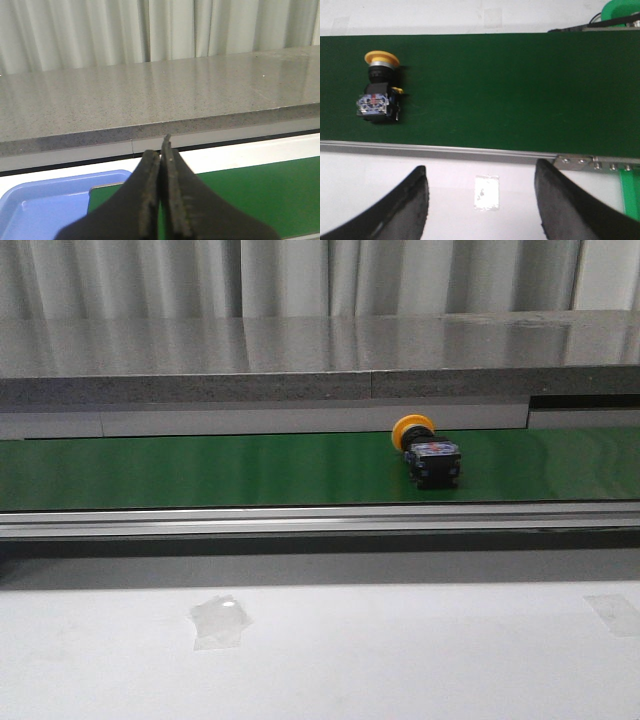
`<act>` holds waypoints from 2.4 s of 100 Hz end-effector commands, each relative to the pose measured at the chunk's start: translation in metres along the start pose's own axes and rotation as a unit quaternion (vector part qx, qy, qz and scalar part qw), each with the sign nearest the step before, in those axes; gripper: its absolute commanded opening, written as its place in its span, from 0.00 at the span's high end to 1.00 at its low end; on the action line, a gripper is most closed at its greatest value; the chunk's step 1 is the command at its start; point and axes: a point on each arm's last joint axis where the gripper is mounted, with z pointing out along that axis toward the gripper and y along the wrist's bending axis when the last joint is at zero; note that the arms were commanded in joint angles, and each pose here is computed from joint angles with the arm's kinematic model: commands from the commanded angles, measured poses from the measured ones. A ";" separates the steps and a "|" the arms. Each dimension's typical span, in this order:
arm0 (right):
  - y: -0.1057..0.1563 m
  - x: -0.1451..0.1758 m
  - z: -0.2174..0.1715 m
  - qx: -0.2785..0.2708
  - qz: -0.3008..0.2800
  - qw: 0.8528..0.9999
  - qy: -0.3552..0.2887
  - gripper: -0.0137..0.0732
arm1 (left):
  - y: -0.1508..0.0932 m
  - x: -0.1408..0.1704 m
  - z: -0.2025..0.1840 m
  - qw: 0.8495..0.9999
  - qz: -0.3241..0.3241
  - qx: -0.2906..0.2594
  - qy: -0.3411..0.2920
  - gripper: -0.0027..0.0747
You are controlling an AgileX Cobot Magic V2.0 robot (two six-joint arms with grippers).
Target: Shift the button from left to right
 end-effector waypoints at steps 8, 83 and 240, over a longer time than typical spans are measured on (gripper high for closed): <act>0.007 -0.032 0.008 -0.022 -0.017 0.999 -0.035 0.25 | 0.001 -0.015 -0.001 0.999 -0.005 -0.006 -0.050 0.99; 0.027 -0.059 0.119 -0.051 -0.056 0.995 0.062 0.25 | 0.001 -0.015 -0.001 0.999 -0.005 -0.006 -0.050 0.99; -0.117 -0.120 0.079 0.116 0.026 0.992 0.053 0.65 | 0.001 -0.015 -0.001 0.999 -0.005 -0.006 -0.050 0.99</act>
